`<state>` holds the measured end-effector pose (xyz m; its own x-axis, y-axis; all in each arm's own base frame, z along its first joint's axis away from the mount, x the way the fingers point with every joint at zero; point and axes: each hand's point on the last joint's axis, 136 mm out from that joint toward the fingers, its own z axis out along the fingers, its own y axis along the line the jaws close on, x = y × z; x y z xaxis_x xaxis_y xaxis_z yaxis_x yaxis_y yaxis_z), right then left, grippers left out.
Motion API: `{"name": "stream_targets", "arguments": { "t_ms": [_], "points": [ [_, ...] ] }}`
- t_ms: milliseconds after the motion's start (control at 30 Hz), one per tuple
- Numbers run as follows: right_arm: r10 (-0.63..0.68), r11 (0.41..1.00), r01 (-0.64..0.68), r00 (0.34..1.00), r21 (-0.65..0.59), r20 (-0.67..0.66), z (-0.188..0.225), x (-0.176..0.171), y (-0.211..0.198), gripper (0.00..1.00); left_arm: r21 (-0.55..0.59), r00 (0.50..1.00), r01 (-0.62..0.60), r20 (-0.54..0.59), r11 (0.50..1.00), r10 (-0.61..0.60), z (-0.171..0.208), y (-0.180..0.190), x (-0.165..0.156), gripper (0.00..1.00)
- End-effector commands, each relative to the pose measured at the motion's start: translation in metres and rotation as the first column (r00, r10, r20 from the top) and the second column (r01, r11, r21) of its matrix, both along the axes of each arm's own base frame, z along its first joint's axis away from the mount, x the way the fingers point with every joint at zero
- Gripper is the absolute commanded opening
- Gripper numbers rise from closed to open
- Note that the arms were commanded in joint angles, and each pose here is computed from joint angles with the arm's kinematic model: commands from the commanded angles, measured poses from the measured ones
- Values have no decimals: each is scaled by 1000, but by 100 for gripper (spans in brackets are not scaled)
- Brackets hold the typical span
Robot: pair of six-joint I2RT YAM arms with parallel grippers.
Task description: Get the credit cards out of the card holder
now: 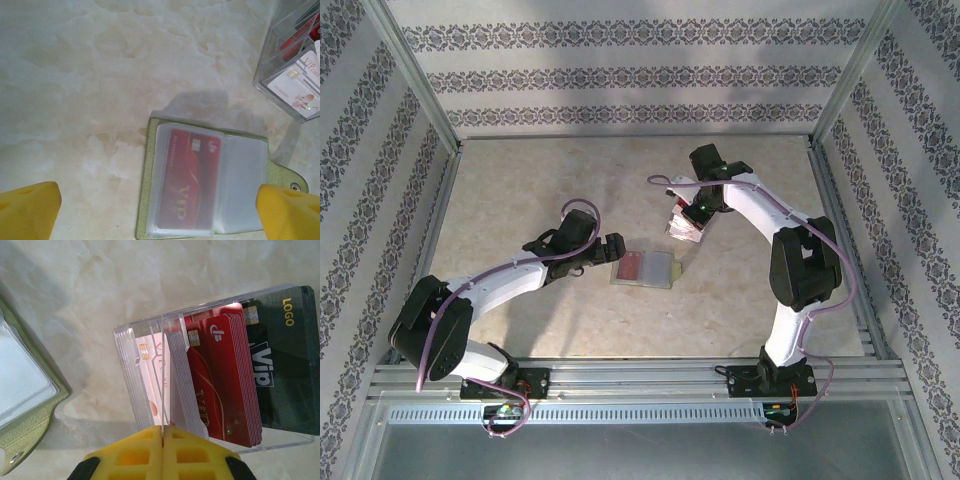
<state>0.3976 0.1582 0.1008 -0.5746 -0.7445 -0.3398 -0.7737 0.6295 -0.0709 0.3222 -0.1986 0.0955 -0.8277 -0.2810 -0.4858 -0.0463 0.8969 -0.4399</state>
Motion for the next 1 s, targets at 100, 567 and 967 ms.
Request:
{"name": "stream_targets", "arguments": {
  "t_ms": [100,567,967],
  "points": [
    [-3,1000,2,999,-14,-38,-10,1,-7,0,16,1000,-14,12,1000,14,6,7,5,100],
    [3,1000,-2,993,11,-117,-24,1,1,0,-6,1000,-15,6,1000,15,8,5,10,100],
    [-37,999,38,997,18,-69,-5,9,1,25,-18,1000,-13,8,1000,13,10,4,10,100]
  ]
}}
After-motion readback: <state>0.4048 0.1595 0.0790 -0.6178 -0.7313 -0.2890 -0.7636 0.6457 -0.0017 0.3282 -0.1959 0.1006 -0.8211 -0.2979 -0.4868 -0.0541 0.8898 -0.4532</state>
